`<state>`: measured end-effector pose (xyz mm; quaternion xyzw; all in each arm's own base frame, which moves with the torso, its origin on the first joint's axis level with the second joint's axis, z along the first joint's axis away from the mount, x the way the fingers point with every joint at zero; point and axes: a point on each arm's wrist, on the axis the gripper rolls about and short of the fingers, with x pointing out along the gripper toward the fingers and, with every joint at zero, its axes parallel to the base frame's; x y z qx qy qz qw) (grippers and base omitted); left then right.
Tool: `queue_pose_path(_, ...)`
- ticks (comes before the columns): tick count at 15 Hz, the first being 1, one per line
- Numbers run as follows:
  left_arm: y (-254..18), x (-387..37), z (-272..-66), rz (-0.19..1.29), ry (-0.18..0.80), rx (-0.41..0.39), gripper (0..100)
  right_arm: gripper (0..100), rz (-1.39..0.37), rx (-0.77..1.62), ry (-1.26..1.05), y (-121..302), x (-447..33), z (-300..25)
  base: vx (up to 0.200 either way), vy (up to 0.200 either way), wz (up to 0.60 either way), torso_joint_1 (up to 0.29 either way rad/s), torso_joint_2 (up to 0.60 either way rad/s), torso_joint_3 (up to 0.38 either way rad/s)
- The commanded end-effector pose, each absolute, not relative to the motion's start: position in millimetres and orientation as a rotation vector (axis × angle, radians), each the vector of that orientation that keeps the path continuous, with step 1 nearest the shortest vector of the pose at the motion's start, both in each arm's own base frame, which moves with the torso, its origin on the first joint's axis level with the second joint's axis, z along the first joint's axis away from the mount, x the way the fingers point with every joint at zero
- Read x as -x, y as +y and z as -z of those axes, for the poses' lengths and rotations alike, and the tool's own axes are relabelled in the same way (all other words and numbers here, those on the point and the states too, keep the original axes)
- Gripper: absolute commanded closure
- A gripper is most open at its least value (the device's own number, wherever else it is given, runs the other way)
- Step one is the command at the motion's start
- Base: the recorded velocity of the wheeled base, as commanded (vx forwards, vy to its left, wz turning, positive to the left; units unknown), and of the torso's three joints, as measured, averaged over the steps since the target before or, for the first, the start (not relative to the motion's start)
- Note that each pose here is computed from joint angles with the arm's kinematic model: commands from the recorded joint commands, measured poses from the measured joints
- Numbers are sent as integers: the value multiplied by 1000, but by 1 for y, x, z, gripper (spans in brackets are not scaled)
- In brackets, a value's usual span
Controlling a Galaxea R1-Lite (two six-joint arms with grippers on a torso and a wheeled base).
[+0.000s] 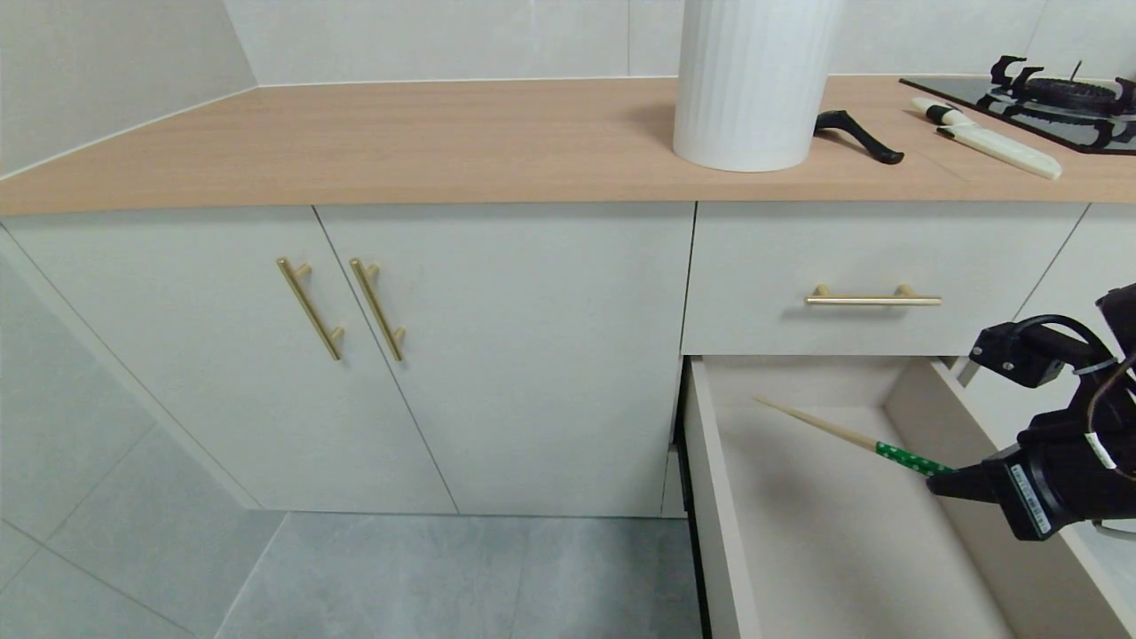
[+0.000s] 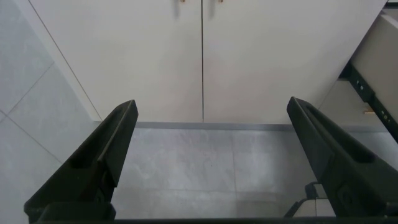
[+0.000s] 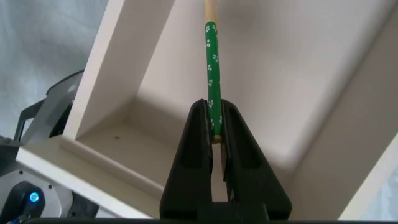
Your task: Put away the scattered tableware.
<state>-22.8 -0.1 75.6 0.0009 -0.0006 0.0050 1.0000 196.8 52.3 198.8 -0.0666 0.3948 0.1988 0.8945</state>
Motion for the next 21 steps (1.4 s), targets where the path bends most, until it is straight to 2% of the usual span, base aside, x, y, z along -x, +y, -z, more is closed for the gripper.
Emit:
queue_pose_path(1, 0, 23, -76, -11, 0, -2, 0, 100, -423, 146, 876, 60, -208, -186, 0, 0, 0, 0, 0, 0)
queue_pose_path(3, 0, 23, -76, -11, 0, -2, 0, 100, -352, 157, 954, 77, -223, -170, 0, 0, 0, 0, 0, 0)
queue_pose_path(6, 0, 23, -76, -11, 0, -2, 0, 100, -141, 47, 1038, 127, -253, -137, 0, 0, 0, 0, 0, 0)
queue_pose_path(8, 0, 23, -76, -11, 0, -2, 0, 100, -63, 30, 1045, 138, -271, -118, 0, 0, 0, 0, 0, 0)
queue_pose_path(18, 0, 23, -76, -11, 0, -2, 0, 100, -34, 22, 1092, 147, -287, -78, 0, 0, 0, 0, 0, 0)
queue_pose_path(21, 0, 23, -76, -11, 0, -2, 0, 100, -29, 73, 1174, 156, -290, -47, 0, 0, 0, 0, 0, 0)
